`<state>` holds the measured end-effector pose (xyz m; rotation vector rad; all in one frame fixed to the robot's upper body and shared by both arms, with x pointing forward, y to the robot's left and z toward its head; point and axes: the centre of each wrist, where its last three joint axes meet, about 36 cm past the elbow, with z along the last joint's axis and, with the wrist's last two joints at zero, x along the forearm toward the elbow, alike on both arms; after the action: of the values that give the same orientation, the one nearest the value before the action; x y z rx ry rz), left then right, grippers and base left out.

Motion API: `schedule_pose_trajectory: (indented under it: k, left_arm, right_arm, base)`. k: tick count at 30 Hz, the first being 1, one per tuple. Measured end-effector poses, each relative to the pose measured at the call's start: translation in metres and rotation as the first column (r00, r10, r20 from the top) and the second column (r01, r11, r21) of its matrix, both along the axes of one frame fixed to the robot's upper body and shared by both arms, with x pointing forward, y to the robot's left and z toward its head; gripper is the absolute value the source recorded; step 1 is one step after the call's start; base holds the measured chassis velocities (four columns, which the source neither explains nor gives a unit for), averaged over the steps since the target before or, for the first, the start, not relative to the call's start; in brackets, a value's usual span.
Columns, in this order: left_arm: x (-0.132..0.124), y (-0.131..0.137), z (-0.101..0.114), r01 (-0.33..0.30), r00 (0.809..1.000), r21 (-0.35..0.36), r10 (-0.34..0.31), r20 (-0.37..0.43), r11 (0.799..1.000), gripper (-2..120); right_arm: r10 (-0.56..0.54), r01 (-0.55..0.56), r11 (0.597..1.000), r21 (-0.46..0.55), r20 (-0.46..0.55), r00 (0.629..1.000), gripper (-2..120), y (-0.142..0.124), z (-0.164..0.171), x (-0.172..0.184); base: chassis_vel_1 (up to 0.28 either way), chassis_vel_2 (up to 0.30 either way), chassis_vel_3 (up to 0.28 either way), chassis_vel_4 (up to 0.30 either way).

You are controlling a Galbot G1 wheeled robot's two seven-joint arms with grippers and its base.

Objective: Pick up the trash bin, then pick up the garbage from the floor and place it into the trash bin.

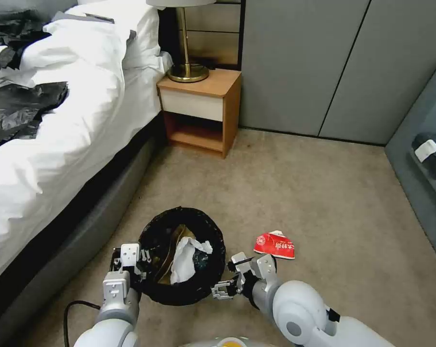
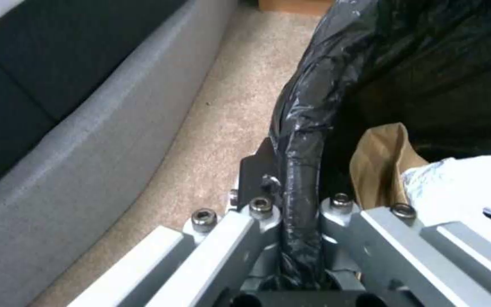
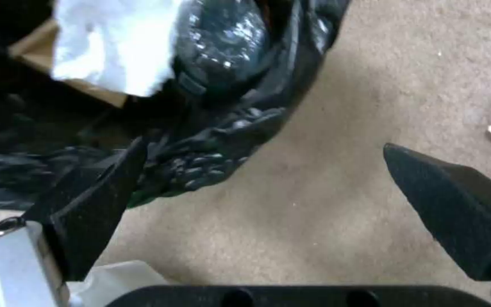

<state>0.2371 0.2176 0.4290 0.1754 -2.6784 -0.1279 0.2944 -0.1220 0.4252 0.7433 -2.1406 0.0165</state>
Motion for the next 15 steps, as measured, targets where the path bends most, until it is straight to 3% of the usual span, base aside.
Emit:
schedule_pose_trajectory:
  k: [6,10,13,14,15]
  left_arm:
    - [0.001,0.003,-0.005,-0.007,1.0,0.002,0.007,-0.013,1.0,0]
    - [0.003,0.007,-0.012,-0.015,0.999,0.009,0.016,-0.03,1.0,0]
    - [0.004,0.008,-0.019,-0.02,0.999,0.013,0.021,-0.044,1.0,0]
    - [0.004,0.008,-0.019,-0.02,0.999,0.013,0.021,-0.044,1.0,0]
    - [0.004,0.009,-0.021,-0.022,0.999,0.015,0.023,-0.048,1.0,0]
  right_arm:
    - [0.005,-0.006,1.0,0.016,0.068,0.998,100,-0.004,0.013,-0.01]
    - [-0.023,0.011,0.998,0.064,0.188,0.982,100,-0.008,0.033,-0.022]
    - [-0.069,0.035,0.994,0.103,0.357,0.931,100,-0.013,0.05,-0.036]
    - [-0.069,0.035,0.994,0.103,0.357,0.931,100,-0.013,0.05,-0.036]
    - [-0.089,0.045,0.993,0.112,0.435,0.896,100,-0.016,0.052,-0.039]
  base:
    - [0.0,0.0,0.0,0.0]
    - [0.0,0.0,0.0,0.0]
    - [0.0,0.0,0.0,0.0]
    - [0.0,0.0,0.0,0.0]
    - [0.0,0.0,0.0,0.0]
